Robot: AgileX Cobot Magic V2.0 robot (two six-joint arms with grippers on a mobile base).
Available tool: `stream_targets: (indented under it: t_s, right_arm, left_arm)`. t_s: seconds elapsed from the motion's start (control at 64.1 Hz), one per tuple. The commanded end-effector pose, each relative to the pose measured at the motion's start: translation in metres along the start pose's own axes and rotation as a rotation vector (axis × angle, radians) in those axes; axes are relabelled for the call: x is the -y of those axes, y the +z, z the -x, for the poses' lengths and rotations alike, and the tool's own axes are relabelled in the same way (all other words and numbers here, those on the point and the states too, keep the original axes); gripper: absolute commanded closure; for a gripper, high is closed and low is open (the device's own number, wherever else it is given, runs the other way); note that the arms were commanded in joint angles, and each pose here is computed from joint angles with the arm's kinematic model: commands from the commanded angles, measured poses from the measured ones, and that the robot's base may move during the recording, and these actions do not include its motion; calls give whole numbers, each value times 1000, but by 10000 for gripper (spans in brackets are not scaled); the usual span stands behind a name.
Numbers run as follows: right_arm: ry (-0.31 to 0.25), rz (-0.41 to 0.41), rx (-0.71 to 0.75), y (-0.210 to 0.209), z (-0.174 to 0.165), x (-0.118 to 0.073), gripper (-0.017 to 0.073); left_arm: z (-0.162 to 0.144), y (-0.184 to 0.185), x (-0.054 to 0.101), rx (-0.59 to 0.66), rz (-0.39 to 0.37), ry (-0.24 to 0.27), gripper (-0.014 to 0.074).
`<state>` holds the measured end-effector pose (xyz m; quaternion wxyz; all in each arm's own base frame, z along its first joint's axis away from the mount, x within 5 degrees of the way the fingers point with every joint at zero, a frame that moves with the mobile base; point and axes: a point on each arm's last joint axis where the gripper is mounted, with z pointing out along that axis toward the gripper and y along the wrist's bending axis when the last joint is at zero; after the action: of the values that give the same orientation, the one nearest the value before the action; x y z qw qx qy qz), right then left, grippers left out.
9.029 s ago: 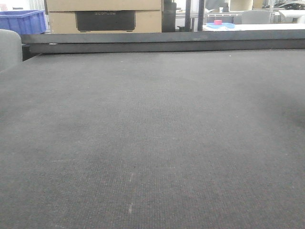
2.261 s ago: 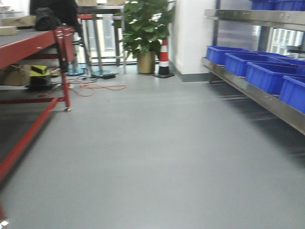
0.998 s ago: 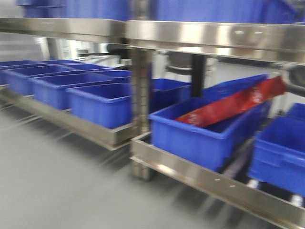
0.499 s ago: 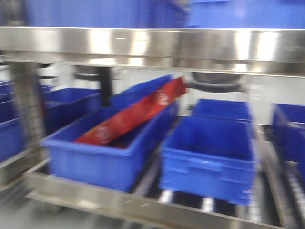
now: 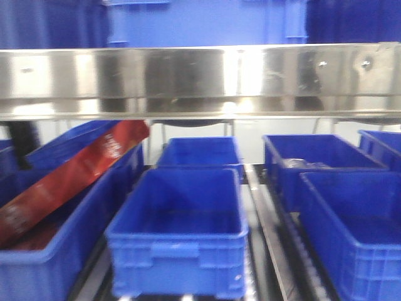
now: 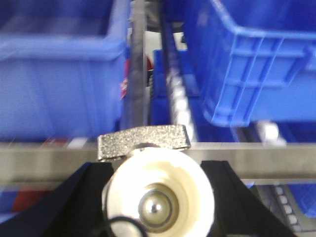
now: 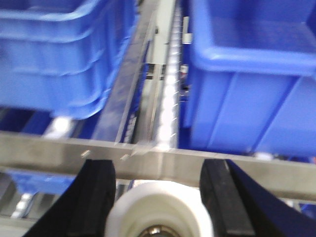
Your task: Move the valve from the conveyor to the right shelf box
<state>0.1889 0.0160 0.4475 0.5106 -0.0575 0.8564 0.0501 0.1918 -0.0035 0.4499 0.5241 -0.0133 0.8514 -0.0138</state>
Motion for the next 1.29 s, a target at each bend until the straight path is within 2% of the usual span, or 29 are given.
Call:
stream_targets:
  t_s: [0.0, 1.279]
  right_arm:
    - [-7, -12, 82, -7, 8, 1, 712]
    - [-7, -12, 82, -7, 8, 1, 712]
  left_arm:
    - [8, -5, 0, 74, -6, -8, 705]
    - [8, -5, 0, 74, -6, -8, 705]
